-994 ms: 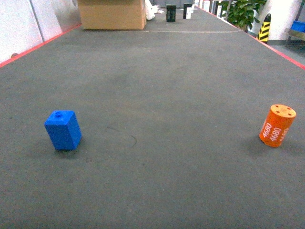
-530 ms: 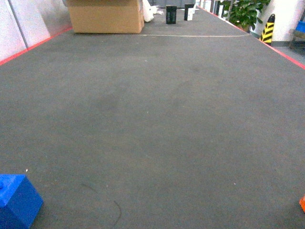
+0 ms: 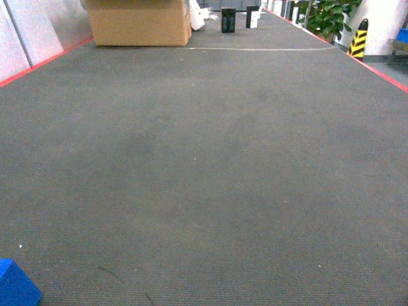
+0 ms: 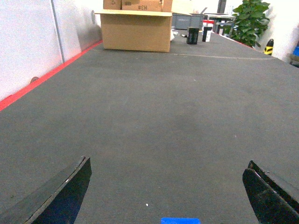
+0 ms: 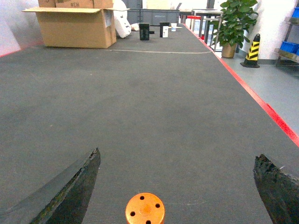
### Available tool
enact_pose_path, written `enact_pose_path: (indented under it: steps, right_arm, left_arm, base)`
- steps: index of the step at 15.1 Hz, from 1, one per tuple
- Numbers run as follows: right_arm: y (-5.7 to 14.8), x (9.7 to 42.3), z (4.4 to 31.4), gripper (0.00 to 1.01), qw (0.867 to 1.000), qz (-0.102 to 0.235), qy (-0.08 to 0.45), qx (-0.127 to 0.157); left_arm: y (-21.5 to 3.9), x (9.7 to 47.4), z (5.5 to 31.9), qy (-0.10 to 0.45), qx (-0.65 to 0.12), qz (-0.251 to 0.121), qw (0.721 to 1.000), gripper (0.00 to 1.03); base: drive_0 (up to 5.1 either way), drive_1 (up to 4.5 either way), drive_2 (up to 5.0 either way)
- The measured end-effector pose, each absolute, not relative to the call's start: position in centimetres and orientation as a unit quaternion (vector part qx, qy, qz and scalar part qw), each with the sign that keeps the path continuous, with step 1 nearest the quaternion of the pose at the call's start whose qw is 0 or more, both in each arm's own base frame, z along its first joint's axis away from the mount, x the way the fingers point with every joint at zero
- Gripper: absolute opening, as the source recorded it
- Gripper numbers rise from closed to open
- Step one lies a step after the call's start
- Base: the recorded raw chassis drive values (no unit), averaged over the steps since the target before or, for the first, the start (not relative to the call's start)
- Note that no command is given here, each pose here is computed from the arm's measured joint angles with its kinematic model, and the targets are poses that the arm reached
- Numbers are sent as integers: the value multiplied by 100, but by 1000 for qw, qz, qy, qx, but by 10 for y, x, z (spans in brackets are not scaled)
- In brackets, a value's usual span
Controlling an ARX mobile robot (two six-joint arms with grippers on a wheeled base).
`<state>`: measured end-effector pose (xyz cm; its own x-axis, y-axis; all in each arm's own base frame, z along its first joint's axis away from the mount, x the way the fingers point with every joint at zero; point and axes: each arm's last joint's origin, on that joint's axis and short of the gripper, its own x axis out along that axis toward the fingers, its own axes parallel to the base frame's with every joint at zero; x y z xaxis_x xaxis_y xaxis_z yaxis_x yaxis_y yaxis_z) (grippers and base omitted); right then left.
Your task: Sort blue parts and orange caps into right shelf containers
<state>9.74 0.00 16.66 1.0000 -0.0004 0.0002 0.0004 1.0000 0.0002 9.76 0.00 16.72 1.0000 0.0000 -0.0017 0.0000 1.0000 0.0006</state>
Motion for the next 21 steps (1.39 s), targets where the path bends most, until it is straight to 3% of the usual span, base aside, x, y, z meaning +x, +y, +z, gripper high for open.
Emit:
enact_pose_path:
  steps: [12, 21]
  right_arm:
    - [0, 97, 167, 98, 1000, 0, 0, 0]
    - [0, 97, 167, 98, 1000, 0, 0, 0]
  left_arm:
    - [0, 98, 167, 1, 0, 0, 1000, 98]
    - [0, 98, 167, 1, 0, 0, 1000, 98]
  base:
    - [1, 429, -426]
    - [0, 0, 0]
